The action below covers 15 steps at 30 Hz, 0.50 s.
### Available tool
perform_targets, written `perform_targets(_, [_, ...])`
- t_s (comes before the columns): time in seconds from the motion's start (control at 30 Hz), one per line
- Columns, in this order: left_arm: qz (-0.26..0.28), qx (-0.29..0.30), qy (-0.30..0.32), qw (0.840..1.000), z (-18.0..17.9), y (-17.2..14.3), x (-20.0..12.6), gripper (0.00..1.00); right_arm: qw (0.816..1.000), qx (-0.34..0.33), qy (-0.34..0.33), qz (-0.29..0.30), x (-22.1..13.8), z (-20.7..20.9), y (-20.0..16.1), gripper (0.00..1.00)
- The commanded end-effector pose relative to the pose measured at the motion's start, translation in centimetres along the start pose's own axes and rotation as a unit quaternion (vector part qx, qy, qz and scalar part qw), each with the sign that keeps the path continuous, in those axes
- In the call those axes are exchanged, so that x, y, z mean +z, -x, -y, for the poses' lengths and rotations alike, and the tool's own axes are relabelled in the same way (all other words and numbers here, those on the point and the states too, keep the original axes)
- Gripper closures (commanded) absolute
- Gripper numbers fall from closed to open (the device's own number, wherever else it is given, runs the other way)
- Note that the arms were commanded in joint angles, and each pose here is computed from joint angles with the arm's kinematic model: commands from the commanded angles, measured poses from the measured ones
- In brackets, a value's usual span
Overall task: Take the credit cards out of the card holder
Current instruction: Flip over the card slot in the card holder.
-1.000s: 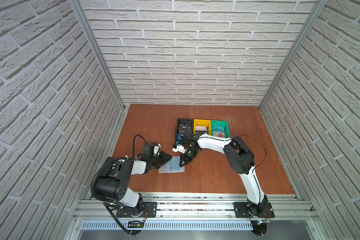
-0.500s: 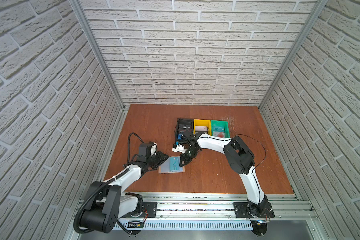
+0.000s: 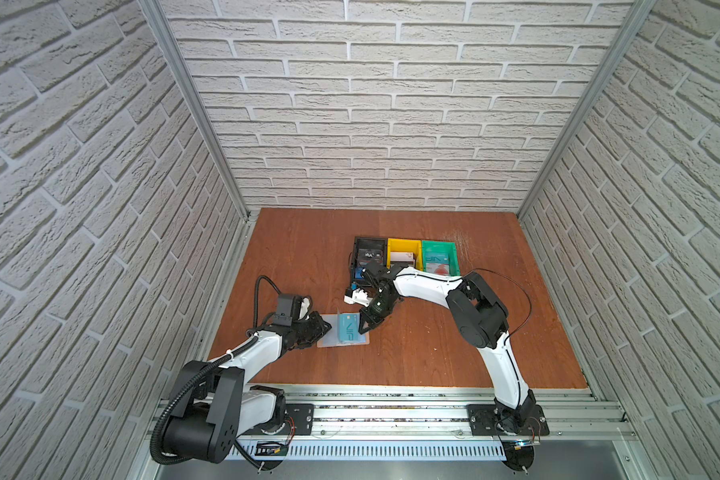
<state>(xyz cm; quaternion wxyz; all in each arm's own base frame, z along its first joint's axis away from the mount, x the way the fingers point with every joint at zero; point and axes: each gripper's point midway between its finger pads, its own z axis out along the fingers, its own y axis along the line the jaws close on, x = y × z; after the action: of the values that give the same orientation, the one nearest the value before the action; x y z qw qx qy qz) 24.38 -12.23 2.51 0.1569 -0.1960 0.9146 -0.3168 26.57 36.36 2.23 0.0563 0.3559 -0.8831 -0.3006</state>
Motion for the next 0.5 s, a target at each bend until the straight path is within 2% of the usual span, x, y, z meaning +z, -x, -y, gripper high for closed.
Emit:
perform_targets(0.0, [-0.008,-0.001,0.034,0.999,-2.1,-0.6,0.6,0.83,1.0,-0.007,-0.02,-0.014,-0.1,0.2,0.0,0.94])
perform_targets(0.47, [-0.015,0.002,0.029,0.999,-2.1,-0.5,1.3,0.84,0.999,-0.038,-0.001,-0.015,0.8,-2.1,2.8,0.94])
